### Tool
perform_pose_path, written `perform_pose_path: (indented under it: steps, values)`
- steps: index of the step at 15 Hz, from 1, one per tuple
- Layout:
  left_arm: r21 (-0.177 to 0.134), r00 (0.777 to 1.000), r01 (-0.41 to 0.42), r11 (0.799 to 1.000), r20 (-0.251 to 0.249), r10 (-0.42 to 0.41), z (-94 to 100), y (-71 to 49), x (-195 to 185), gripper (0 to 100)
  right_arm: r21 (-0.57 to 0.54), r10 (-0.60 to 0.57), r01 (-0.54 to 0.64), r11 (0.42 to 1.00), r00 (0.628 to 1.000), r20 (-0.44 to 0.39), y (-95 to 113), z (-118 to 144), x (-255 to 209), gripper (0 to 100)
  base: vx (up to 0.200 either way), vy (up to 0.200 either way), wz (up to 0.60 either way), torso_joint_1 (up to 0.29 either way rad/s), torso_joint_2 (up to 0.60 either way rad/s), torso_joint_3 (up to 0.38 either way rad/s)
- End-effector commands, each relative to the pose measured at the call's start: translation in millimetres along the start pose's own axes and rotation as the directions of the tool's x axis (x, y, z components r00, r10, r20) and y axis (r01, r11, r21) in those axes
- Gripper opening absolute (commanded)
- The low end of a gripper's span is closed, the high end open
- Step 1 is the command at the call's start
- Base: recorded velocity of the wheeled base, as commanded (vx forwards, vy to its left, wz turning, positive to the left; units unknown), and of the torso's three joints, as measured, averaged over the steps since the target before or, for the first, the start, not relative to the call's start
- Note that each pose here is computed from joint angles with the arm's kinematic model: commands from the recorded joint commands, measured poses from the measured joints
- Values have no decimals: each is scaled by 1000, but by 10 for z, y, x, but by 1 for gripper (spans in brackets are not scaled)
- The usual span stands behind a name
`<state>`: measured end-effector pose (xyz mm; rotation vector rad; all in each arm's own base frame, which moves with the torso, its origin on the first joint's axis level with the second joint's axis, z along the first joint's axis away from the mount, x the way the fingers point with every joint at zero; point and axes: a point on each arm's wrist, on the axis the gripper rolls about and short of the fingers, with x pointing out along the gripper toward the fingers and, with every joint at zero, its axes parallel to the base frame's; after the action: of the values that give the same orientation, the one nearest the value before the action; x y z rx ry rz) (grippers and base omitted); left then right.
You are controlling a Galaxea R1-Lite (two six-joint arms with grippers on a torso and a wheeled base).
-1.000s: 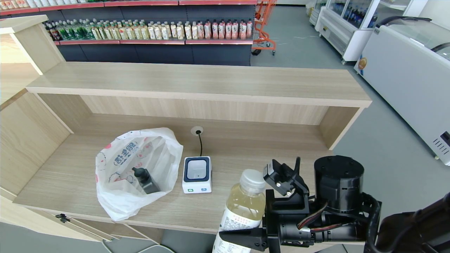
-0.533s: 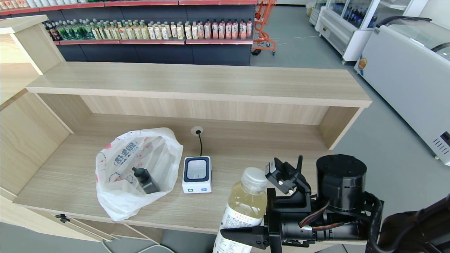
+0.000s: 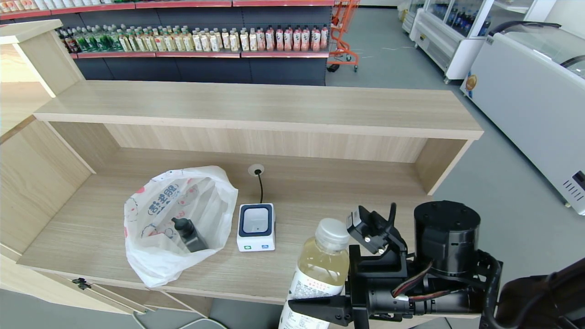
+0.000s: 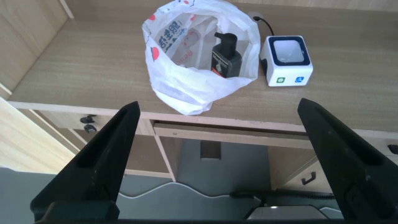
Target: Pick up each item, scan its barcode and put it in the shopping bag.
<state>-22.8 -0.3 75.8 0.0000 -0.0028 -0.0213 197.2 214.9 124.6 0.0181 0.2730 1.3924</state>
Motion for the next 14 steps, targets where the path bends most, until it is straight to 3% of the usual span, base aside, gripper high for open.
perform_pose_path:
  steps: [1,3,5,7,10,12,14]
  values:
    - [0,1000,0,1000,-1,0,1,0,1,100,-3,1,-1,1000,1000,3,8,8,-9,0,0,0,0,0,0,0]
    - [0,1000,0,1000,-1,0,1,0,1,100,-24,-8,8,1000,1000,4,9,19,-21,0,0,0,0,0,0,0]
    - [0,1000,0,1000,-1,0,1,0,1,100,-195,-160,154,968,987,-13,-77,74,-202,0,0,0,0,0,0,0]
    - [0,1000,0,1000,-1,0,1,0,1,100,-369,-421,386,845,907,-16,-149,167,-472,0,0,0,0,0,0,0]
    - [0,1000,0,1000,-1,0,1,0,1,100,-525,-638,583,621,764,94,-208,468,-624,0,0,0,0,0,0,0]
    - [0,1000,0,1000,-1,0,1,0,1,100,-683,-650,562,467,741,165,-291,693,-612,0,0,0,0,0,0,0]
    - [0,1000,0,1000,-1,0,1,0,1,100,-790,-659,507,346,730,180,-364,736,-527,0,0,0,0,0,0,0]
